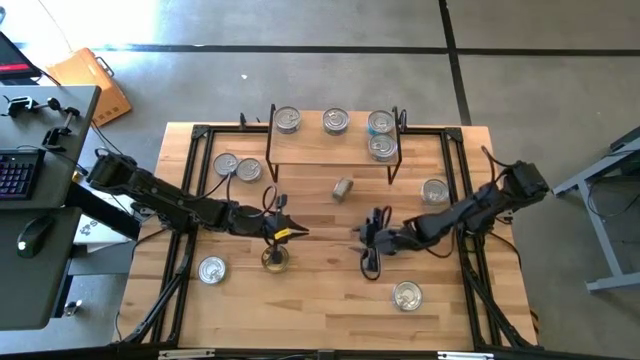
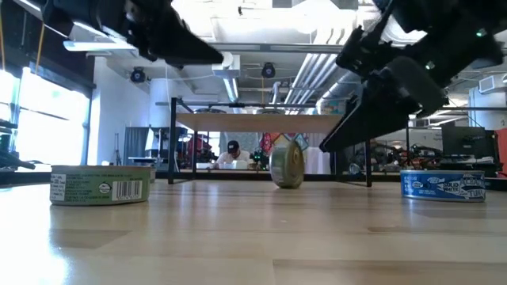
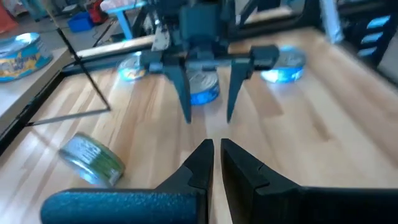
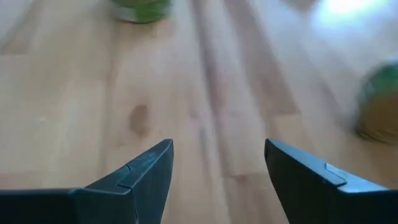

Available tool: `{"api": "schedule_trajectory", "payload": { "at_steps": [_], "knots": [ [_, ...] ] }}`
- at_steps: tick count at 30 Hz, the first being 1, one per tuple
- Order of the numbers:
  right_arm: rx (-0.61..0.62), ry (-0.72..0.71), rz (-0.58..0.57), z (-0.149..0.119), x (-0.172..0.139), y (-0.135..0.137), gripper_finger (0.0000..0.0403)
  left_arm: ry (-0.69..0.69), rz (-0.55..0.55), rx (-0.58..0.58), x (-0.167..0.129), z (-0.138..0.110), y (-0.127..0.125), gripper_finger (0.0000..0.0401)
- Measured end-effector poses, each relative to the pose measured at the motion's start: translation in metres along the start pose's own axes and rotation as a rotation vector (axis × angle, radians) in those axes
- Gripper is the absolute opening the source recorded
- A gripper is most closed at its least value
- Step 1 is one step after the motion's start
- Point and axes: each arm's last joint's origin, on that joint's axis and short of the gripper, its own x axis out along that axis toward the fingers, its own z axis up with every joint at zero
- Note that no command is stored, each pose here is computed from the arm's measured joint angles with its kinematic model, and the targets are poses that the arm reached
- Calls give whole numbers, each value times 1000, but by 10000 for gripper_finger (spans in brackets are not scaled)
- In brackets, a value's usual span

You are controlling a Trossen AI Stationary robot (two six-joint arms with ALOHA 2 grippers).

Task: Stack canned seafood by type on shelf
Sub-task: Put the green tuna can on the shelf aligned with the other green tuna can

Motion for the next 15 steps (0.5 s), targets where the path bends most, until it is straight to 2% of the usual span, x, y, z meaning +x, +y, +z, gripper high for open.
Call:
{"api": "schedule_trajectory", "payload": {
  "at_steps": [6,11,15],
  "knots": [
    [88,10,-213,-9,-3,-2,247,86,67,9,20,-19,4,21],
    [91,32,-250,-12,-3,-5,247,96,126,-3,46,-40,12,25],
    [113,28,-250,-12,-3,-5,247,46,149,-22,65,-54,22,56]
  ]
}}
